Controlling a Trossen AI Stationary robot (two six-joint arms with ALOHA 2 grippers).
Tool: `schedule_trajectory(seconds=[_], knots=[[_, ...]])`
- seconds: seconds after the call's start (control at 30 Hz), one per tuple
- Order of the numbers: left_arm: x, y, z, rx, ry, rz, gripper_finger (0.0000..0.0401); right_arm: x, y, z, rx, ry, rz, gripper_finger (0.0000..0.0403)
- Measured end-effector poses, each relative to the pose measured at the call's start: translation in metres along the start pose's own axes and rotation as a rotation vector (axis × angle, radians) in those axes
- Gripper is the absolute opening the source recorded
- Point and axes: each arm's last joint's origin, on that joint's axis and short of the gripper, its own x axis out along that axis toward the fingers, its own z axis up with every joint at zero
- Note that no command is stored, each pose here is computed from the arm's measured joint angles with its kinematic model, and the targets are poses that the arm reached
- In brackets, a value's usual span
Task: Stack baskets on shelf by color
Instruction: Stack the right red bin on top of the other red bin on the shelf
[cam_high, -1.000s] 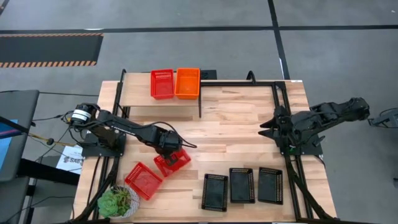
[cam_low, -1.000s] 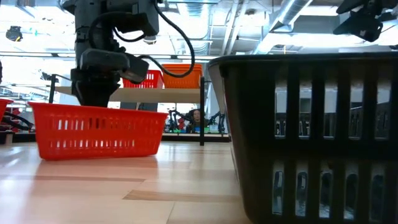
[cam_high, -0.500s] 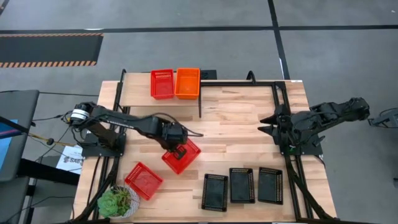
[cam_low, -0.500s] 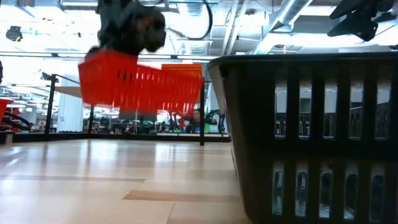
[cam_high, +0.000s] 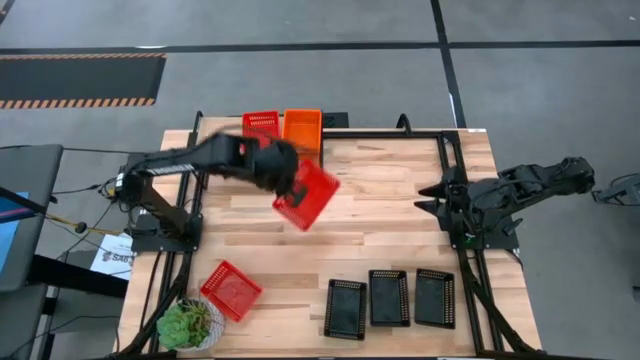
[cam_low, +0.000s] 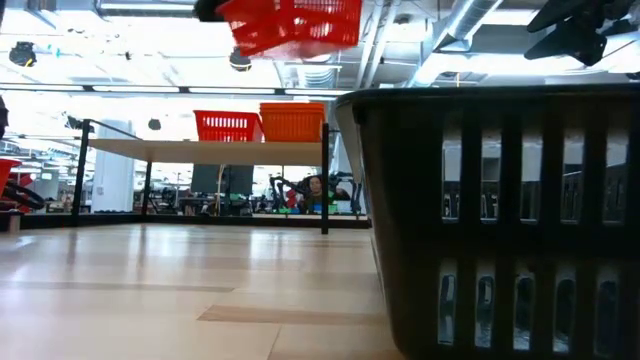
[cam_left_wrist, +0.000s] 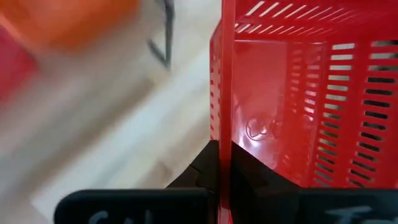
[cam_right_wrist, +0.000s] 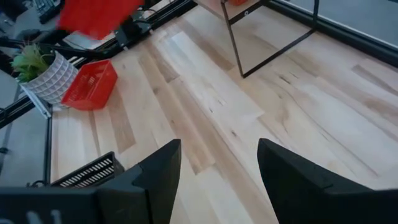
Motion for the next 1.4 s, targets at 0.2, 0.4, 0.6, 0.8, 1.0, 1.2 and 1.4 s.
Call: schedule_trajectory(seconds=[0.2,0.4,0.6,0.8,1.0,1.2,1.4], knots=[[-0.039,0.033,0.039,-0.056,-0.148,0.052,0.0000,0.001,-0.002,0.002,0.023,-0.012,-0.025,0.0235],[-0.056,0.088,0.063,-0.223,-0.196,0.265,0.0000,0.002,-0.006,0.004,0.048,-0.030,-0.062,0.0235],[-0.052,0.144,0.078,-0.422,-0.187,0.428,0.0000,0.004,-0.009,0.007,0.070,-0.046,-0.096,0.0235],[-0.042,0.185,0.086,-0.607,-0.188,0.466,0.0000,0.004,-0.011,0.008,0.083,-0.055,-0.115,0.0235],[-0.020,0.201,0.087,-0.646,-0.118,0.384,0.0000,0.004,-0.011,0.008,0.080,-0.055,-0.118,0.0235],[0.003,0.207,0.079,-0.683,-0.033,0.392,0.0000,0.004,-0.011,0.008,0.079,-0.054,-0.118,0.0235],[0.016,0.207,0.076,-0.686,0.000,0.358,0.0000,0.004,-0.013,0.006,0.064,-0.030,-0.136,0.0235]])
